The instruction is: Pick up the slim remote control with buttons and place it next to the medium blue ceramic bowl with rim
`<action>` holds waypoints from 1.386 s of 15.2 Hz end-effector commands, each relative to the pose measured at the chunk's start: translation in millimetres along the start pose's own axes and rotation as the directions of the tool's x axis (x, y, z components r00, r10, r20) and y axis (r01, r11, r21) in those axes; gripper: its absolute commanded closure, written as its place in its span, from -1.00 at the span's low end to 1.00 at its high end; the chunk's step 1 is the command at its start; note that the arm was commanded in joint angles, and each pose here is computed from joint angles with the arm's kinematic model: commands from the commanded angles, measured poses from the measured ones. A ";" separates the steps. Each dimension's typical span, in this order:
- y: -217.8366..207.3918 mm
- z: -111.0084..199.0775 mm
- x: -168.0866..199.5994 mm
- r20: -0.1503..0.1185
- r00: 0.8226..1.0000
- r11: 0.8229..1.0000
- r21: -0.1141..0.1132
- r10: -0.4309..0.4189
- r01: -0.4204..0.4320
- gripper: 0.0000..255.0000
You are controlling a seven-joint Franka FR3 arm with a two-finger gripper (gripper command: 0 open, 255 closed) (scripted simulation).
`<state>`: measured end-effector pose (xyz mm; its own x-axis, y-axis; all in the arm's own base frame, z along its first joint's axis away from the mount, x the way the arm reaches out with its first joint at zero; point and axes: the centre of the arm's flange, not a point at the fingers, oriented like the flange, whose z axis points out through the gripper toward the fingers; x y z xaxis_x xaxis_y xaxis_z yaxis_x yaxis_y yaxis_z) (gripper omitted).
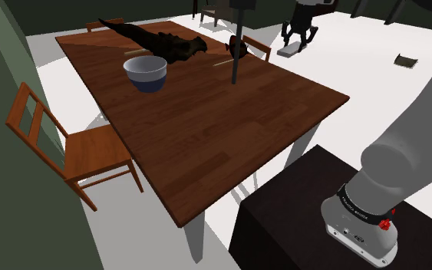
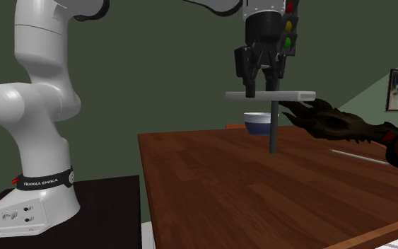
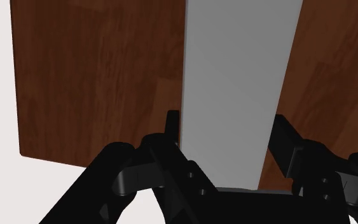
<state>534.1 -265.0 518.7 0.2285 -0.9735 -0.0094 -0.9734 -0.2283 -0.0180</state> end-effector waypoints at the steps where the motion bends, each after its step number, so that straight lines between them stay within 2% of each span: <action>1: -16.9 1.3 -23.4 0.000 1.000 1.000 0.000 0.001 -0.001 1.00; 21: -162.1 5.6 -243.8 0.000 1.000 1.000 0.000 0.001 -0.001 1.00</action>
<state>633.9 -2.7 516.6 0.2283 -0.9736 -0.0091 -0.9735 -0.2281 -0.0175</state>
